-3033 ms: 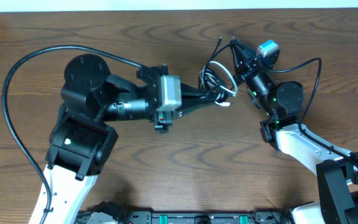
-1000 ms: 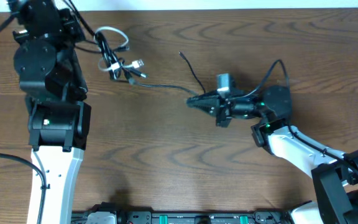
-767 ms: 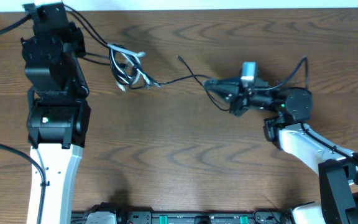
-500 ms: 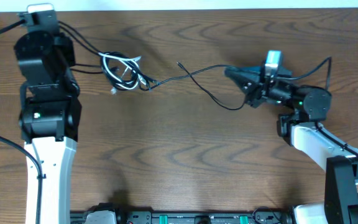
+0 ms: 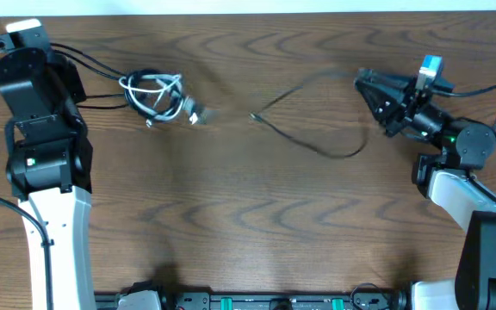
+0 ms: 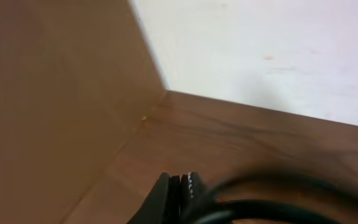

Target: Untangle cables

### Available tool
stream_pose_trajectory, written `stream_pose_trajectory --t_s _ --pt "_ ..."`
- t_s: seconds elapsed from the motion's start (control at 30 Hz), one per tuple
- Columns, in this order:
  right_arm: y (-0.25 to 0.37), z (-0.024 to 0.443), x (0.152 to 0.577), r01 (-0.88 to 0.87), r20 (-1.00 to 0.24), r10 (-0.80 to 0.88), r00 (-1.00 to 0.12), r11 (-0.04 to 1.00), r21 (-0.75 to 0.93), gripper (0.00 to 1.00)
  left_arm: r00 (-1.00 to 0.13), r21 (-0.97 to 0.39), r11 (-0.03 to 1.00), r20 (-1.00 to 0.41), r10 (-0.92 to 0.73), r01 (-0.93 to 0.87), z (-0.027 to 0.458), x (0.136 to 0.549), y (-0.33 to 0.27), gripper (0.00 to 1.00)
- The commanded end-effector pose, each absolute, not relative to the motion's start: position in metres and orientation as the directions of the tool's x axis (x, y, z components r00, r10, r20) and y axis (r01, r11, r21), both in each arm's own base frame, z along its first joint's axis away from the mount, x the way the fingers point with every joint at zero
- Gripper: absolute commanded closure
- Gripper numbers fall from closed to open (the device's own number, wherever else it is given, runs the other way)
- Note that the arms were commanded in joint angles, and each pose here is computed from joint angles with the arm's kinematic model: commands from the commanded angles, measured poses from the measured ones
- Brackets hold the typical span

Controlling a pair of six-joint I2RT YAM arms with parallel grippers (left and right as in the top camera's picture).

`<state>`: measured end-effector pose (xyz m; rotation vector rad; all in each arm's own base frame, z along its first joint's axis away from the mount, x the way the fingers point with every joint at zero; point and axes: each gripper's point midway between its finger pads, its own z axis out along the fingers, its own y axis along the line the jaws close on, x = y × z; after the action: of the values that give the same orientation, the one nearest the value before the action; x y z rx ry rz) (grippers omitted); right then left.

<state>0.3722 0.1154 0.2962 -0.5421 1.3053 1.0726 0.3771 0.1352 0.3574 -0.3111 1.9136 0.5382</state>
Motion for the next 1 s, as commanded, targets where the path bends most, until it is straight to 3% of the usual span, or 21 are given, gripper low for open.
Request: stream_pose_trajectory --t_s 0.0,0.03,0.17,0.27,0.33,0.43,0.77,0.97 --pt "0.110 0.301 0.376 -0.848 -0.934 0.343 -0.096 0.464 0.258 0.44 -0.345 0.129 0.953 -0.938 0.028 -0.275 0.364 0.393 0.103 0.92" --pt "0.110 0.300 0.377 -0.846 -0.933 0.342 -0.107 0.462 0.267 0.34 -0.333 0.112 0.963 -0.942 0.025 -0.244 0.365 0.395 0.096 0.93" --pt "0.112 0.297 0.377 -0.844 -0.931 0.342 -0.129 0.455 0.284 0.26 -0.288 0.012 0.987 -0.957 -0.035 -0.163 0.371 0.401 0.078 0.93" --pt "0.116 0.295 0.376 -0.848 -0.930 0.338 -0.141 0.444 0.290 0.29 -0.279 -0.023 0.999 -0.960 -0.034 -0.039 0.373 0.404 0.056 0.93" --pt "0.121 0.293 0.375 -0.852 -0.929 0.334 -0.161 0.428 0.302 0.38 -0.275 -0.047 0.998 -0.961 -0.033 0.043 0.375 0.405 0.041 0.93" --pt "0.133 0.288 0.370 -0.862 -0.926 0.321 -0.198 0.392 0.320 0.33 -0.269 -0.079 0.984 -0.963 -0.033 0.161 0.377 0.403 0.020 0.93" --pt "0.190 0.269 0.352 -0.877 -0.906 0.262 -0.332 0.269 0.399 0.18 -0.258 -0.161 0.860 -0.965 -0.035 0.484 0.387 0.383 -0.037 0.92" --pt "0.233 0.256 0.330 -0.898 -0.912 0.188 -0.366 0.184 0.399 0.03 -0.249 -0.185 0.750 -0.968 -0.028 0.635 0.393 0.366 -0.068 0.93"
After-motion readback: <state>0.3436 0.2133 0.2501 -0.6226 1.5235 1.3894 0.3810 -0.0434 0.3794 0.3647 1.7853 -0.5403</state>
